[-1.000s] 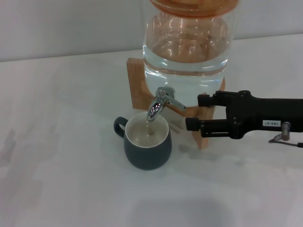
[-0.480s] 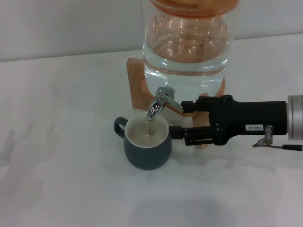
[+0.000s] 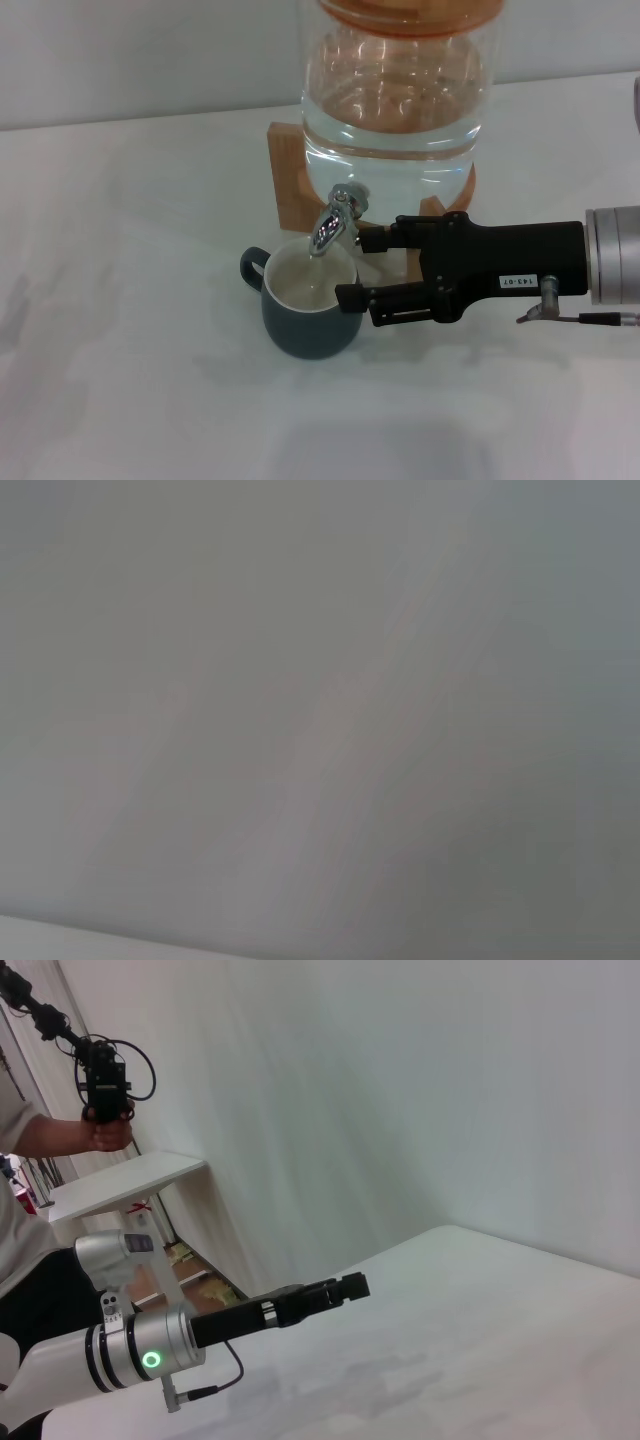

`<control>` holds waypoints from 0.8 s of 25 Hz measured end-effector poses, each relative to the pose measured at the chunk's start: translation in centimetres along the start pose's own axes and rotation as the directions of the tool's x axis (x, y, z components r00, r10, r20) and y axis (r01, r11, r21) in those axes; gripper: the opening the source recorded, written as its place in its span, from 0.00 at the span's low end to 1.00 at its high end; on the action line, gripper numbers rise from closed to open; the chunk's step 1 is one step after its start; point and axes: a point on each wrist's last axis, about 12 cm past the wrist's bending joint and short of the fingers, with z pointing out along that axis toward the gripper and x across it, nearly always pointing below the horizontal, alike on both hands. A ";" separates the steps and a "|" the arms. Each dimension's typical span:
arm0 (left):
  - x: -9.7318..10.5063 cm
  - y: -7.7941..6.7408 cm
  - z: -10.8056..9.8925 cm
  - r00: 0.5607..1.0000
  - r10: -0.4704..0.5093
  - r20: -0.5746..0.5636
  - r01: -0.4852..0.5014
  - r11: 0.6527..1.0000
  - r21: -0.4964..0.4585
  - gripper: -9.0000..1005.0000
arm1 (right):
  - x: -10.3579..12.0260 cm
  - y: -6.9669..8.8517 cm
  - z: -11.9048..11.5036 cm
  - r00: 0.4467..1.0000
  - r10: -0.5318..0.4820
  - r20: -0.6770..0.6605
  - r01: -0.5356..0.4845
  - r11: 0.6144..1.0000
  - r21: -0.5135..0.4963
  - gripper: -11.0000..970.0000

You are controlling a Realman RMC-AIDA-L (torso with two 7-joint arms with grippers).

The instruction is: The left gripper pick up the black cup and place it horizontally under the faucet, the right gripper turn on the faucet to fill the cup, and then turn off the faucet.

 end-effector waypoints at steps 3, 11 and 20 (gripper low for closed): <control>0.0 0.0 0.1 1.000 0.001 -0.002 -0.001 1.000 -0.001 0.47 | 0.0 0.0 0.0 1.000 0.000 0.001 0.000 1.000 -0.001 0.85; 0.0 0.1 0.1 1.000 0.003 -0.003 -0.003 1.000 -0.005 0.47 | 0.1 0.6 -0.5 1.000 -0.010 -0.006 0.010 0.999 -0.036 0.85; 0.0 0.2 -0.1 1.000 0.027 -0.004 -0.027 1.000 -0.012 0.47 | 0.0 1.4 -0.6 0.999 -0.037 0.012 0.037 0.996 -0.086 0.85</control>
